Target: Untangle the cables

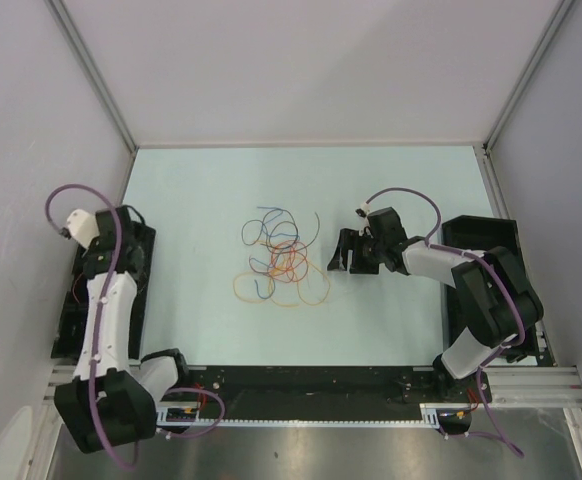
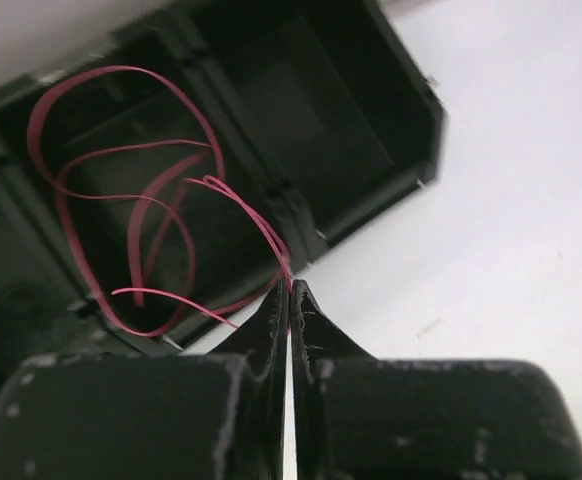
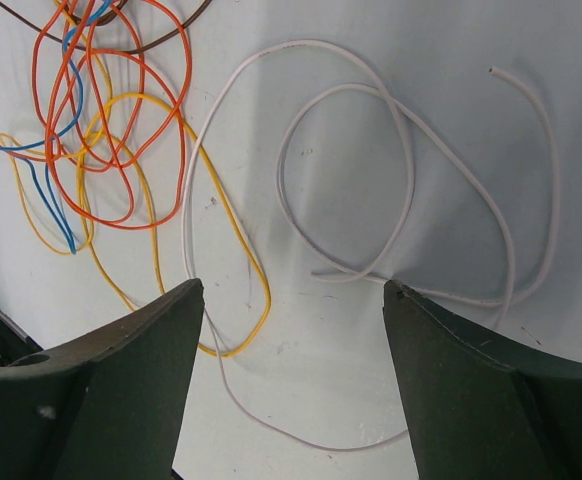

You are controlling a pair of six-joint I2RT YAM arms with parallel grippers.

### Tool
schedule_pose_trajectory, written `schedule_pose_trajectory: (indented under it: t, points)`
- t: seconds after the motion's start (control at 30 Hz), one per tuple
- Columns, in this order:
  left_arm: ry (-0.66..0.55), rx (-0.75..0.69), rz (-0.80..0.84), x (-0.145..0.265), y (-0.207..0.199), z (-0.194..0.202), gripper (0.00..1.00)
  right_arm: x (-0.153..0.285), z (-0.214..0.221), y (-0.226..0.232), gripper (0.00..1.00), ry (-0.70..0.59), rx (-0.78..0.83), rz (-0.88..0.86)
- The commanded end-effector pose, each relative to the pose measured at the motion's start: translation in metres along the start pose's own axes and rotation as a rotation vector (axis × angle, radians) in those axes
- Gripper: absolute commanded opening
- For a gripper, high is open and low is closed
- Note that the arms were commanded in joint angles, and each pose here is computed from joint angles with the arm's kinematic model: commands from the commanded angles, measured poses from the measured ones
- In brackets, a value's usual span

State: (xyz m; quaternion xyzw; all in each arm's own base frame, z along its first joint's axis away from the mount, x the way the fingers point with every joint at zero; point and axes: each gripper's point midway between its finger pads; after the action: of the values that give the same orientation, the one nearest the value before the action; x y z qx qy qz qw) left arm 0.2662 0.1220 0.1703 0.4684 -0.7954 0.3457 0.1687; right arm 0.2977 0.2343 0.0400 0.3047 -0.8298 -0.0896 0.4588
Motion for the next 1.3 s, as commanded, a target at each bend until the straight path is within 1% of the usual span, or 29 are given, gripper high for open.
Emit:
schedule_pose_trajectory:
  t: [0.0, 0.03, 0.07, 0.13, 0.2, 0.33, 0.4, 0.43, 0.5, 0.53, 0.67, 0.73, 0.8, 0.87, 0.9, 0.93, 1.0, 1.03, 1.07, 1.1, 1.13, 1.17, 1.27]
  points:
    - [-0.024, 0.085, -0.086, -0.008, 0.035, -0.021, 0.00, -0.005, 0.011, -0.005, 0.77, 0.031, -0.013, 0.011]
    - [-0.024, 0.139, -0.088, -0.013, 0.041, -0.027, 0.00, -0.005, 0.011, -0.004, 0.77, 0.031, -0.013, 0.010]
    - [-0.006, 0.157, -0.101, -0.019, 0.049, -0.020, 0.00, -0.005, 0.011, -0.004, 0.77, 0.030, -0.013, 0.008]
    - [-0.004, 0.224, -0.115, -0.029, 0.059, -0.023, 0.01, -0.005, 0.011, -0.004, 0.77, 0.033, -0.013, 0.003]
    - [0.022, 0.247, -0.131, -0.037, 0.064, -0.014, 0.00, -0.005, 0.010, -0.003, 0.77, 0.032, -0.016, -0.006]
    - [0.022, 0.296, -0.158, -0.051, 0.074, -0.014, 0.00, -0.005, 0.011, -0.004, 0.76, 0.035, -0.023, -0.024]
    - [0.076, 0.338, -0.122, -0.057, 0.072, -0.004, 0.00, -0.004, 0.009, -0.003, 0.76, 0.030, -0.027, -0.026]
    - [0.068, 0.373, -0.098, -0.064, 0.071, -0.009, 0.00, -0.004, 0.010, -0.004, 0.76, 0.031, -0.027, -0.026]
    - [0.106, 0.411, -0.066, -0.069, 0.068, -0.004, 0.00, -0.005, 0.009, -0.004, 0.76, 0.030, -0.031, -0.027]
    - [0.106, 0.424, -0.066, -0.073, 0.068, -0.005, 0.00, -0.005, 0.008, -0.004, 0.76, 0.027, -0.030, -0.026]
    - [0.119, 0.446, -0.085, -0.080, 0.069, -0.004, 0.01, -0.006, 0.008, -0.004, 0.76, 0.032, -0.031, -0.030]
    - [0.136, 0.452, -0.060, -0.084, 0.064, -0.003, 0.02, -0.006, 0.009, -0.004, 0.76, 0.034, -0.034, -0.029]
    - [0.152, 0.460, -0.022, -0.085, 0.059, 0.000, 0.09, -0.006, 0.008, -0.005, 0.76, 0.034, -0.035, -0.029]
    - [0.150, 0.454, 0.016, -0.083, 0.054, -0.001, 0.18, -0.005, 0.007, -0.005, 0.76, 0.030, -0.033, -0.029]
    - [0.143, 0.455, 0.038, -0.082, 0.050, -0.004, 0.23, -0.006, 0.008, -0.005, 0.76, 0.036, -0.034, -0.028]
    - [0.135, 0.457, 0.052, -0.081, 0.049, -0.006, 0.32, -0.006, 0.009, -0.005, 0.76, 0.038, -0.035, -0.028]
    - [0.139, 0.456, 0.124, -0.075, 0.035, -0.011, 0.41, -0.006, 0.008, -0.005, 0.76, 0.037, -0.034, -0.029]
    - [0.138, 0.455, 0.146, -0.072, 0.030, -0.016, 0.49, -0.006, 0.008, -0.005, 0.76, 0.036, -0.034, -0.029]
    - [0.144, 0.450, 0.142, -0.070, 0.030, -0.016, 0.53, -0.006, 0.008, -0.005, 0.76, 0.038, -0.035, -0.029]
    - [0.142, 0.447, 0.142, -0.069, 0.029, -0.018, 0.55, -0.007, 0.009, -0.004, 0.76, 0.040, -0.035, -0.030]
    - [0.136, 0.443, 0.150, -0.066, 0.025, -0.023, 0.62, -0.007, 0.008, -0.004, 0.76, 0.041, -0.035, -0.031]
    - [0.143, 0.438, 0.147, -0.063, 0.026, -0.023, 0.64, -0.007, 0.008, -0.005, 0.76, 0.040, -0.036, -0.030]
    - [0.139, 0.433, 0.188, -0.053, 0.018, -0.030, 0.68, -0.007, 0.008, -0.005, 0.76, 0.041, -0.036, -0.030]
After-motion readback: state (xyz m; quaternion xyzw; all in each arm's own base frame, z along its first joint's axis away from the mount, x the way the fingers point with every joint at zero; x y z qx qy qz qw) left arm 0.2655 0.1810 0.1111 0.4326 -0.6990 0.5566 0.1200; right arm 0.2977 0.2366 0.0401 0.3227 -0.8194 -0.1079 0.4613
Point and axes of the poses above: each gripper's point midway between its finger pads, its own x axis back along the fingers, its own y axis along the line the jaws close on, z = x × y, and after that the axes turned 15 degrees about x, right-handed
